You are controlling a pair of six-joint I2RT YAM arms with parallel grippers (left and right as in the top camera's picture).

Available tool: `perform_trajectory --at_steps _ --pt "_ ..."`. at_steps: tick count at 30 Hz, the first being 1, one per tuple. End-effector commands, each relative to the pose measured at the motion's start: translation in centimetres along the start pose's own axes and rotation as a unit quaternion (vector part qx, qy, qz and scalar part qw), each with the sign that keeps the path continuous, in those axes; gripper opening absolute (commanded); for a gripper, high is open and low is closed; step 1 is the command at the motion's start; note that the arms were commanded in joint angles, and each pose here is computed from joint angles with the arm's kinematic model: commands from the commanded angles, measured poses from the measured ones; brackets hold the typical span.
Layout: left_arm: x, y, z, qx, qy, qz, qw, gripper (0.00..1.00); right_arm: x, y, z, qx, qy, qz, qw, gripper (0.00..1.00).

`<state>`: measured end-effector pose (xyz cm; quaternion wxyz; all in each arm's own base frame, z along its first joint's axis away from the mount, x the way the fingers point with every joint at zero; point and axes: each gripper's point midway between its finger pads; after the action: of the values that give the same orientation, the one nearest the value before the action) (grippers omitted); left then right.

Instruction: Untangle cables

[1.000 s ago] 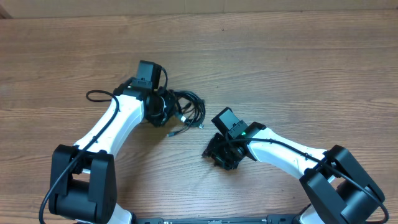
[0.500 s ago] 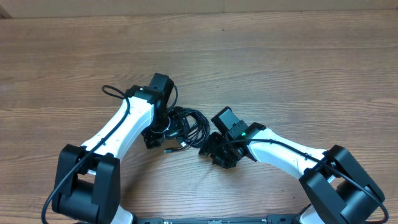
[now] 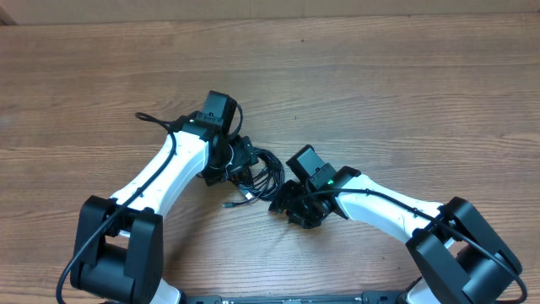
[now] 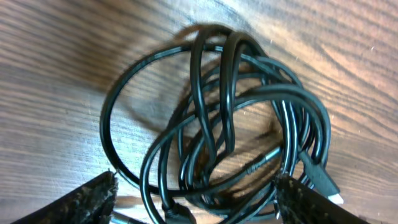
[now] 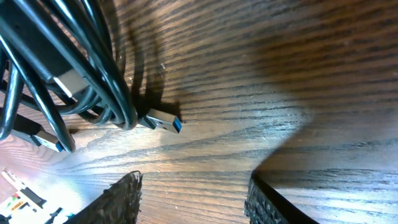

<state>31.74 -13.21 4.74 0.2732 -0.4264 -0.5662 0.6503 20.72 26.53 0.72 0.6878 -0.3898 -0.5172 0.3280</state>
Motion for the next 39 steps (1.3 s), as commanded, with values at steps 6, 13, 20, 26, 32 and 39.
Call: perform_trajectory --at_steps 6,13,20,26,32,39 --pt "-0.2 -0.2 -2.9 -0.071 -0.003 -0.012 0.997 0.51 -1.2 1.0 -0.7 -0.023 -0.010 0.019 1.000 0.57" --pt "-0.3 0.2 -3.2 -0.076 -0.029 -0.007 0.997 0.47 -1.3 1.0 -0.7 -0.023 -0.011 0.023 0.999 0.57" --pt "-0.5 3.0 -2.7 -0.043 -0.051 -0.006 0.998 0.37 -1.4 1.0 -0.7 -0.022 -0.010 0.024 0.999 0.57" --pt "-0.7 4.1 -2.7 -0.033 -0.052 -0.002 0.998 0.04 -1.4 1.0 -0.7 -0.022 -0.010 0.024 0.999 0.57" --pt "-1.2 3.0 -3.5 -0.040 -0.057 0.010 0.998 0.04 -1.4 1.0 -0.7 -0.025 -0.012 0.026 0.999 0.51" --pt "-3.2 -1.9 -3.8 -0.038 -0.025 0.048 0.998 0.04 -0.6 -0.5 -0.5 -0.027 -0.077 0.013 0.997 0.39"
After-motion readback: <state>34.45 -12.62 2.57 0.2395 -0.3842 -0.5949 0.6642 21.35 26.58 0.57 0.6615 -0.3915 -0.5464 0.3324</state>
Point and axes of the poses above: each gripper's point midway between its finger pads, its own y axis out along the fingers, its own x axis along the line the jaws close on, z = x × y, and after that the axes turned 7 degrees about -y, right-handed
